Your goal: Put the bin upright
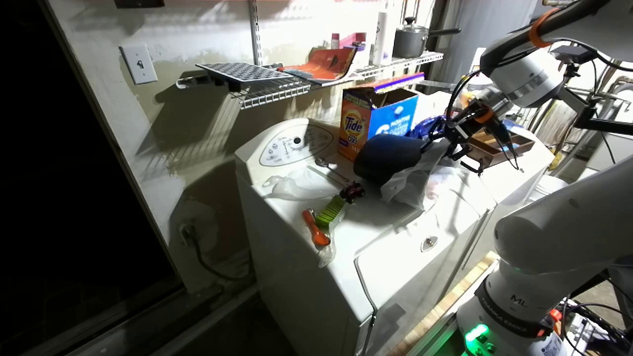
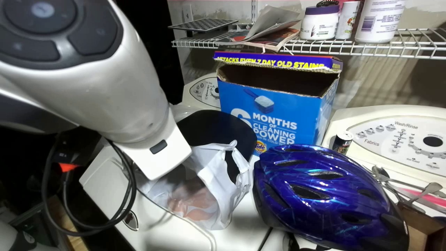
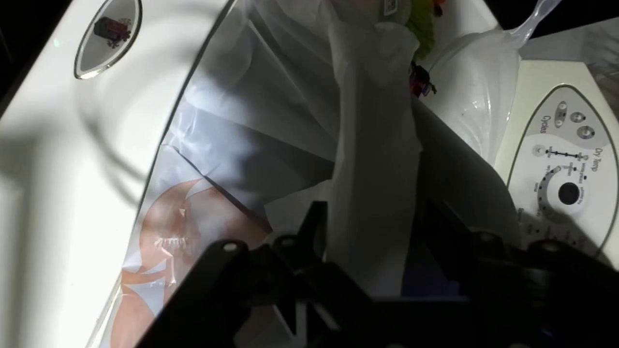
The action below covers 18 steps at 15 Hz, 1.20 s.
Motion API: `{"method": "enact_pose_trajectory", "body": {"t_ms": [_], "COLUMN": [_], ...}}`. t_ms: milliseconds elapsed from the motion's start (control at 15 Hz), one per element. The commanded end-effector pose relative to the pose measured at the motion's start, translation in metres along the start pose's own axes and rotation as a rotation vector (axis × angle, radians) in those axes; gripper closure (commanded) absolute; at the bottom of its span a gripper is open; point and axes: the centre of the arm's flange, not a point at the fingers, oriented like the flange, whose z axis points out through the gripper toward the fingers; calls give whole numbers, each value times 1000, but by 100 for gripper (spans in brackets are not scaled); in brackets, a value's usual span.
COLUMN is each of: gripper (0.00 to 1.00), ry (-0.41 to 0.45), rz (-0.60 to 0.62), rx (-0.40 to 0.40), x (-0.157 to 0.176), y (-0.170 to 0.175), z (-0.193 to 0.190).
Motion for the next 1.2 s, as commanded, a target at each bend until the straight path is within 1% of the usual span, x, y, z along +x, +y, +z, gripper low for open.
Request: {"method": "enact_pose_trajectory", "body": {"t_ms": [0, 133, 333, 400, 467, 533, 667, 733, 867, 1133], "gripper": [76, 88, 95, 94, 96, 94, 95, 97, 95, 98], "ry": [9, 20, 34, 40, 42, 46, 51, 53, 32, -5], "rz": [-13, -26, -59, -72, -84, -97, -120, -133, -154, -203], "rx": [20, 6, -14, -24, -37, -54, -97, -119, -160, -221], "x": [7, 4, 0, 0, 0, 0, 1, 3, 5, 9], "y": [-7, -14, -27, -33, -39, -46, -58, -64, -77, -107], "z": [-3, -9, -19, -22, -24, -27, -30, -32, -34, -35]}}
